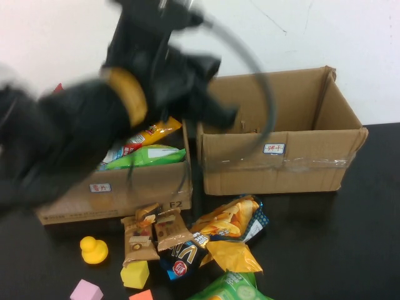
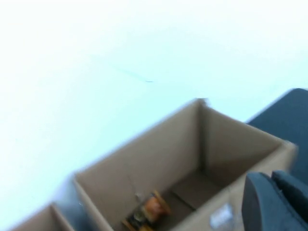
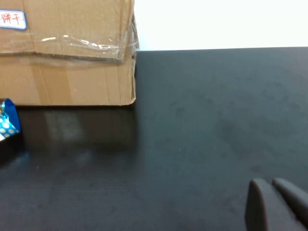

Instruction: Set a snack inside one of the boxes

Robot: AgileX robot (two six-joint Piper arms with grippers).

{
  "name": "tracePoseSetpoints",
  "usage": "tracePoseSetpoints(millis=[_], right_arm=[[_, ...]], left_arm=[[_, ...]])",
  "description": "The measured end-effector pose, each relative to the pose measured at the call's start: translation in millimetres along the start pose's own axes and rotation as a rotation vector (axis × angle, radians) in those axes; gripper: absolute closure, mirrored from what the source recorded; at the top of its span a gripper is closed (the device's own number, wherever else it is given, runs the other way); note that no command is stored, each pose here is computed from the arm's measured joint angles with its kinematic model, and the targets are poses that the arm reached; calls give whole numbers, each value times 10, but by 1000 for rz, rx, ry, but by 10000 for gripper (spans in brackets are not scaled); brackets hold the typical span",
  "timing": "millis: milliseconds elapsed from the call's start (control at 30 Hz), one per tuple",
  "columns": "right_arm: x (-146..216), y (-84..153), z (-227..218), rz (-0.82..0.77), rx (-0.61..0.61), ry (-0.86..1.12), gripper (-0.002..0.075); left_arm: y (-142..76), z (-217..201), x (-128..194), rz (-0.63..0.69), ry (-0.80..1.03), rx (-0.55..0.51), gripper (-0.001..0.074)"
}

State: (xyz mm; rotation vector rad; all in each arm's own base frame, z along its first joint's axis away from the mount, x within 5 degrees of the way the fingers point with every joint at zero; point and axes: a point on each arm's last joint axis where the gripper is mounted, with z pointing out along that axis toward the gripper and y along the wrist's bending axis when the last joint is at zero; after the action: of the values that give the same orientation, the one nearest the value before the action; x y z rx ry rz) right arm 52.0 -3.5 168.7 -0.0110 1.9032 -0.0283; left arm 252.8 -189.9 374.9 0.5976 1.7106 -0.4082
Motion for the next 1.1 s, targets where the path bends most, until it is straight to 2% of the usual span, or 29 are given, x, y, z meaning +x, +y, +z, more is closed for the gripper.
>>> tracePoseSetpoints(millis=[100, 233, 367, 567, 767, 933, 1100], right_arm=[[0, 0, 0, 0, 0, 0, 727], [0, 0, 0, 0, 0, 0, 727], [0, 0, 0, 0, 0, 0, 727], [0, 0, 0, 0, 0, 0, 727], [0, 0, 0, 0, 0, 0, 727], [0, 0, 0, 0, 0, 0, 727], [0, 0, 0, 0, 0, 0, 727]], left_arm=[[-31, -282, 171, 4, -5, 18, 736], [7, -671, 368, -9, 68, -14, 736], [44, -1007, 405, -20, 63, -40, 736], [114, -1399, 462, 62, 43, -103, 736], [175, -1822, 731, 55, -17, -157, 736], [271, -2148, 1157, -85, -99, -300, 736], [280, -2350, 1538, -130, -248, -483, 736]])
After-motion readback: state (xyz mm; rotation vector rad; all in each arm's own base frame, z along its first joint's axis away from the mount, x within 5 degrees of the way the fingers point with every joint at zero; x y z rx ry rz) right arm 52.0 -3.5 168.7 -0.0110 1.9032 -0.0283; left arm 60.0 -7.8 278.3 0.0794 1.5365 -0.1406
